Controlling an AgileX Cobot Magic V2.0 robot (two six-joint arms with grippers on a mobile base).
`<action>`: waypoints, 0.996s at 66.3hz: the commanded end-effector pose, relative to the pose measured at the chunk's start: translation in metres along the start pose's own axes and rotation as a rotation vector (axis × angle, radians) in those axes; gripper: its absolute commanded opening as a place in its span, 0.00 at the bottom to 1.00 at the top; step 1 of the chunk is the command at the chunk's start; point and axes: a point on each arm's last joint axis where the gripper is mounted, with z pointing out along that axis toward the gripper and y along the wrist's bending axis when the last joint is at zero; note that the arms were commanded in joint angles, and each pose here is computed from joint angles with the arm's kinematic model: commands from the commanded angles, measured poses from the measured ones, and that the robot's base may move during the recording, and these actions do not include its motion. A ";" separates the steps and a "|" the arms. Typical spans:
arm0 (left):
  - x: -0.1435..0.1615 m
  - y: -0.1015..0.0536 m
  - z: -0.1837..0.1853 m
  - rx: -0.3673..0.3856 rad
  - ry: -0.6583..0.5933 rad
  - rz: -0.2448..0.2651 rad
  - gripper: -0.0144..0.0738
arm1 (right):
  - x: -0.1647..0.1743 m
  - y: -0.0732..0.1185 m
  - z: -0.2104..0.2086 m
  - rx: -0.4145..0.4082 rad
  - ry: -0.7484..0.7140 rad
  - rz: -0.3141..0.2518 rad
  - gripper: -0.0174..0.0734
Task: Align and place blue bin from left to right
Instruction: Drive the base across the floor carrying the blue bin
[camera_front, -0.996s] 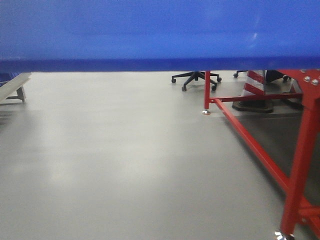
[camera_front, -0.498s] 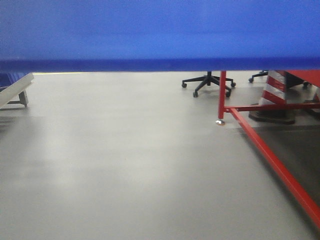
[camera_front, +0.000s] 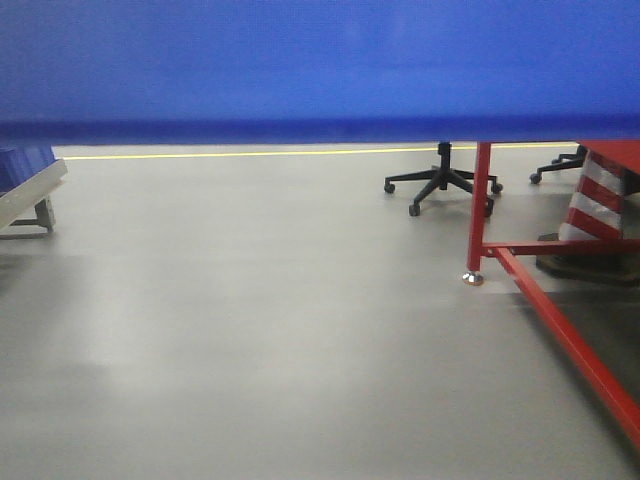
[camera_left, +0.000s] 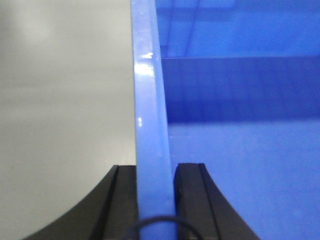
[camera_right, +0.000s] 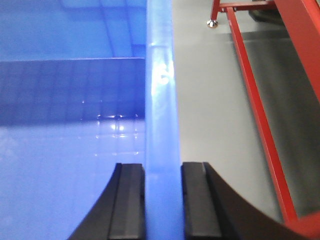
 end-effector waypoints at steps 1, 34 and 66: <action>-0.009 -0.012 -0.009 0.145 -0.085 -0.021 0.04 | -0.014 0.011 -0.005 -0.126 -0.132 -0.007 0.10; -0.010 -0.012 -0.009 0.143 -0.090 -0.018 0.04 | -0.014 0.012 -0.006 -0.133 -0.139 -0.007 0.10; -0.011 -0.012 -0.009 0.147 -0.105 -0.015 0.04 | -0.014 0.012 -0.006 -0.135 -0.141 -0.007 0.10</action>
